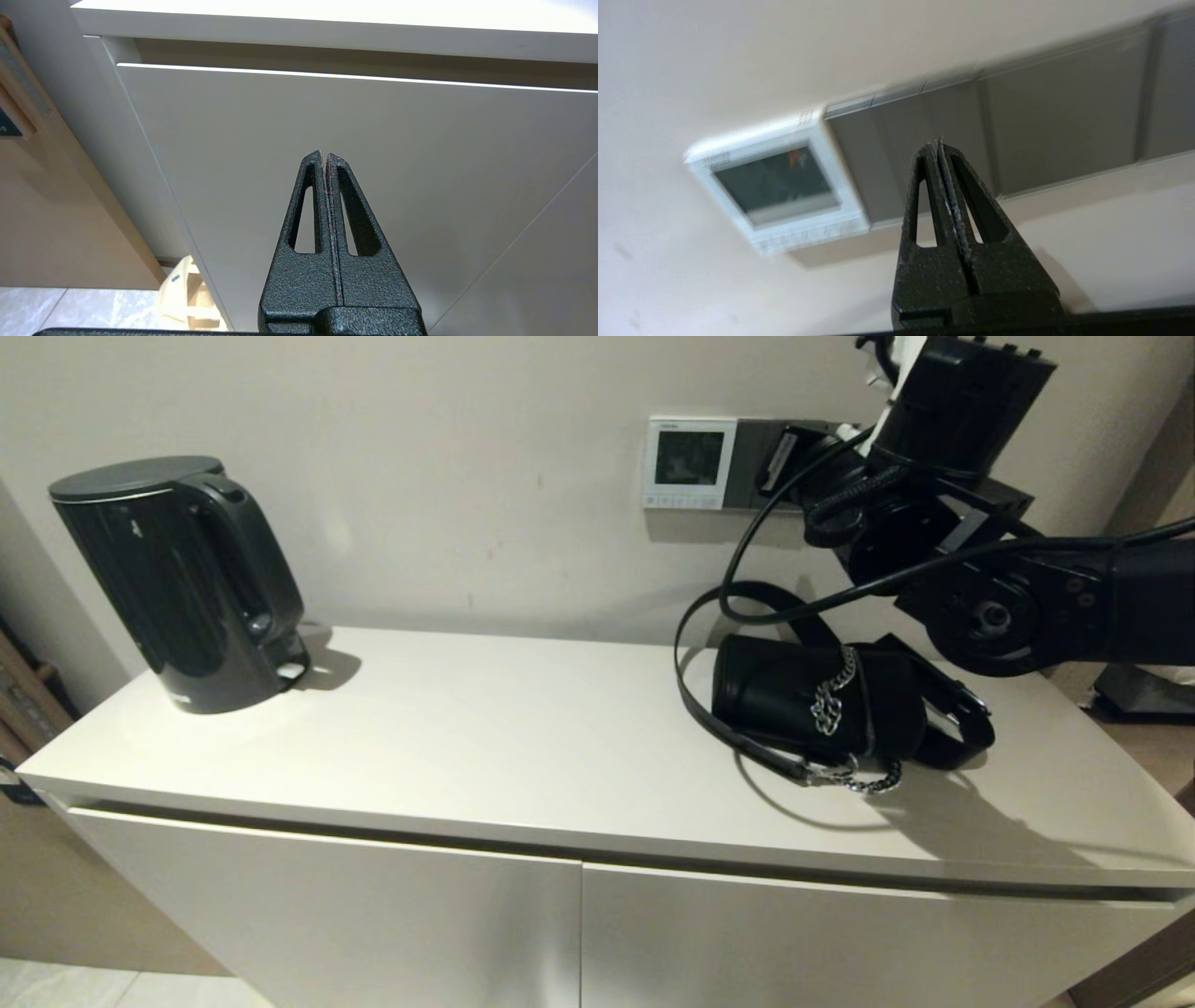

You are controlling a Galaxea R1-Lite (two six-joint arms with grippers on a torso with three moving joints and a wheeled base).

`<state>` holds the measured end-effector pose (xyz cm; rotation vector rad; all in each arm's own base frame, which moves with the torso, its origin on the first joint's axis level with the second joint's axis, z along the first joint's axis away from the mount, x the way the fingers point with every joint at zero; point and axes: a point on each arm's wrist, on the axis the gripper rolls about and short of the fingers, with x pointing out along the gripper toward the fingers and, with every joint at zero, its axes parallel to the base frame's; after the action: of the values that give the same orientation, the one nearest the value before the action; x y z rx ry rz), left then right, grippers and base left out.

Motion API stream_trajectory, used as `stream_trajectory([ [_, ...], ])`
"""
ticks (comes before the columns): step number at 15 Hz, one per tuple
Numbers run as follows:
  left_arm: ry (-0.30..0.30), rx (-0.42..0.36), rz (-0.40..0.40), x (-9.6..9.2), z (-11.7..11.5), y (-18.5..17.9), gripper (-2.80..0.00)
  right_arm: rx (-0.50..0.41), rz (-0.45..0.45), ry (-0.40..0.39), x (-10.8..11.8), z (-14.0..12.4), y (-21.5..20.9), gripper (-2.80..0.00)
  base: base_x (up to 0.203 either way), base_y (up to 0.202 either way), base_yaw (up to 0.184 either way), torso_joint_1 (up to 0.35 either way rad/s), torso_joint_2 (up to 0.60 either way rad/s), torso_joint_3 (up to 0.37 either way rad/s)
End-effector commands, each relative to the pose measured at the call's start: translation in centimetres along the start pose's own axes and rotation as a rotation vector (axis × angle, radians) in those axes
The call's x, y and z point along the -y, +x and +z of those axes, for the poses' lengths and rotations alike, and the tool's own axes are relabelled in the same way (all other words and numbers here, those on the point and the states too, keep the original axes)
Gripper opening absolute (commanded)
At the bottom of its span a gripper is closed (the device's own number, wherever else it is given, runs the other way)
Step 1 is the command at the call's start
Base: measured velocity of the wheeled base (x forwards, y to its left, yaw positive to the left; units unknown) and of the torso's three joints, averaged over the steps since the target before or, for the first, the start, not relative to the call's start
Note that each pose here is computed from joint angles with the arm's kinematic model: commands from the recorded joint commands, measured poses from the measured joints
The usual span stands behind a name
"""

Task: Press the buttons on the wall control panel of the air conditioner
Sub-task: Turn on the central air conditioner

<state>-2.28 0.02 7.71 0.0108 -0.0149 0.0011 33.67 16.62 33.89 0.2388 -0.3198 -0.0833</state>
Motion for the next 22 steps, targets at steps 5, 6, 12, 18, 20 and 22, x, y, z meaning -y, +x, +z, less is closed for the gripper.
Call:
stream_trajectory([
  [5, 0.000, -0.001, 0.000, 0.0, 0.0, 0.0, -2.80, 0.000, 0.079, 0.007, -3.5, -3.3, -0.8, -2.80, 0.000, 0.000, 0.000, 0.000, 0.00, 0.000],
  [6, 0.000, -0.001, 0.000, 0.0, 0.0, 0.0, -2.80, 0.008, 0.081, 0.006, -3.8, -4.1, -0.6, -2.80, 0.000, 0.000, 0.000, 0.000, 0.00, 0.000],
  [12, 0.000, -0.001, 0.000, 0.0, 0.0, 0.0, -2.80, 0.047, 0.094, 0.018, -4.7, -4.5, 0.5, -2.80, 0.000, 0.000, 0.000, 0.000, 0.00, 0.000],
  [18, 0.000, -0.001, 0.000, 0.0, 0.0, 0.0, -2.80, 0.052, 0.087, -0.013, -4.9, -5.8, 1.6, -2.80, 0.000, 0.000, 0.000, 0.000, 0.00, 0.000],
  [20, 0.000, -0.001, 0.000, 0.0, 0.0, 0.0, -2.80, 0.055, 0.083, -0.013, -4.8, -5.9, 1.7, -2.80, 0.000, 0.000, 0.000, 0.000, 0.00, 0.000],
  [22, 0.000, -0.001, 0.000, 0.0, 0.0, 0.0, -2.80, 0.057, 0.082, -0.012, -4.8, -5.8, 1.8, -2.80, 0.000, 0.000, 0.000, 0.000, 0.00, 0.000],
])
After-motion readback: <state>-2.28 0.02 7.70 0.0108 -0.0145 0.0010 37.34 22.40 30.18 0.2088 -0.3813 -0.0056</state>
